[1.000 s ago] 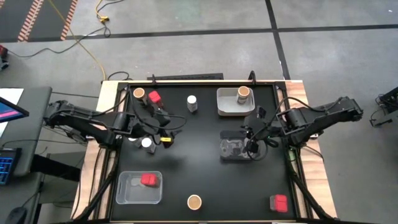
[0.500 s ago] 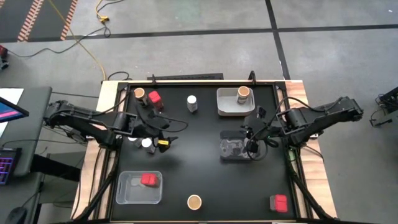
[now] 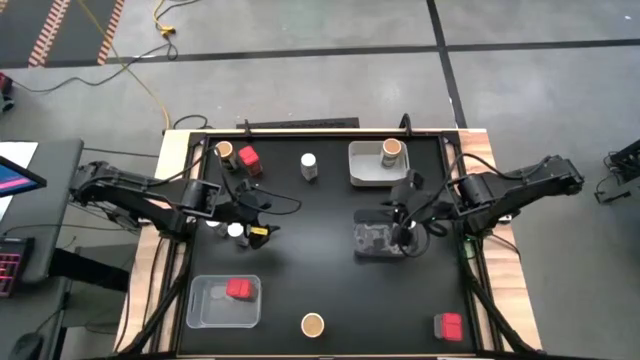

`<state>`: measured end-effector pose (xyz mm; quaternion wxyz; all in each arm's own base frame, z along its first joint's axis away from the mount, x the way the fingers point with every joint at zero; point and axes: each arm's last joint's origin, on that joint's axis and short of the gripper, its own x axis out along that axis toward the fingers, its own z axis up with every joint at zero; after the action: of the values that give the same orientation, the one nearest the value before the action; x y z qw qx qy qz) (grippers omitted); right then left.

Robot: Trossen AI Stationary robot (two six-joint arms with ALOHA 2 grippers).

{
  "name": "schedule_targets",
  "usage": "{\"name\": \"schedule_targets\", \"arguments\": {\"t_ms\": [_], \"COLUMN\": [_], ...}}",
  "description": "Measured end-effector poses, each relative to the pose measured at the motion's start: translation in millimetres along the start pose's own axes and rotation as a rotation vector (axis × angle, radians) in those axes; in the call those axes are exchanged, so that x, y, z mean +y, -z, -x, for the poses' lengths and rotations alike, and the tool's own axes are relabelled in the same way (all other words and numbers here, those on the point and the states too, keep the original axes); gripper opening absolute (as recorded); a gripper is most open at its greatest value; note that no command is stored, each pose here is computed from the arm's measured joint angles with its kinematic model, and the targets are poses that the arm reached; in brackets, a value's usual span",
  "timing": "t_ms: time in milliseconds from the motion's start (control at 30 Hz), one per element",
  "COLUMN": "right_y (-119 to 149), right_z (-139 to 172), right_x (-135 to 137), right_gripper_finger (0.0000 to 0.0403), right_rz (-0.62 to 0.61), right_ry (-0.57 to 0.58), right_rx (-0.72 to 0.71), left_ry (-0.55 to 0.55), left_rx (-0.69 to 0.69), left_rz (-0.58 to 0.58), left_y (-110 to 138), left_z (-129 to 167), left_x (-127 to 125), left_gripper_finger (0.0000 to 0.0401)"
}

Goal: Sort spices by type
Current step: Put the center left white spice bottle in the black bin

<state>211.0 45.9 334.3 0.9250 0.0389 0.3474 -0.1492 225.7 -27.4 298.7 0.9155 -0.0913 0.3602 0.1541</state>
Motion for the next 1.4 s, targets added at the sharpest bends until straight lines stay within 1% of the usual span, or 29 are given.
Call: {"name": "schedule_targets", "arguments": {"t_ms": [133, 200, 333, 433, 667, 767, 967, 1100, 1300, 1400], "right_y": [-5, -5, -5, -5, -5, -5, -6, -6, -9, -10], "right_z": [0, 0, 0, 0, 0, 0, 0, 0, 0, 0], "right_x": [2, 2, 2, 2, 2, 2, 3, 3, 4, 4], "right_gripper_finger": [0.0123, 0.0123, 0.0123, 0.0123, 0.0123, 0.0123, 0.0123, 0.0123, 0.0123, 0.0123], "right_rz": [-0.024, -0.025, -0.026, -0.045, -0.059, -0.061, -0.066, -0.066, -0.080, -0.083], "right_ry": [-0.018, -0.020, -0.020, -0.021, -0.022, -0.023, -0.026, -0.026, -0.038, -0.040], "right_rx": [-0.046, -0.050, -0.050, -0.050, -0.050, -0.051, -0.059, -0.059, -0.087, -0.092], "left_ry": [0.069, 0.086, 0.102, 0.103, 0.080, 0.076, 0.072, 0.094, 0.102, 0.111], "left_rx": [0.034, 0.062, 0.126, 0.162, 0.370, 0.435, 0.475, 0.520, 0.535, 0.551], "left_rz": [0.029, 0.027, -0.020, -0.034, -0.167, -0.201, -0.213, -0.268, -0.333, -0.386], "left_y": [1, 3, 8, 12, 30, 35, 42, 53, 59, 63], "left_z": [0, 0, 1, 1, 5, 8, 7, 2, -1, -4], "left_x": [-2, -2, -1, 0, 8, 11, 12, 10, 12, 13], "left_gripper_finger": [0.0373, 0.0373, 0.0373, 0.0373, 0.0373, 0.0373, 0.0373, 0.0373, 0.0373, 0.0373]}}
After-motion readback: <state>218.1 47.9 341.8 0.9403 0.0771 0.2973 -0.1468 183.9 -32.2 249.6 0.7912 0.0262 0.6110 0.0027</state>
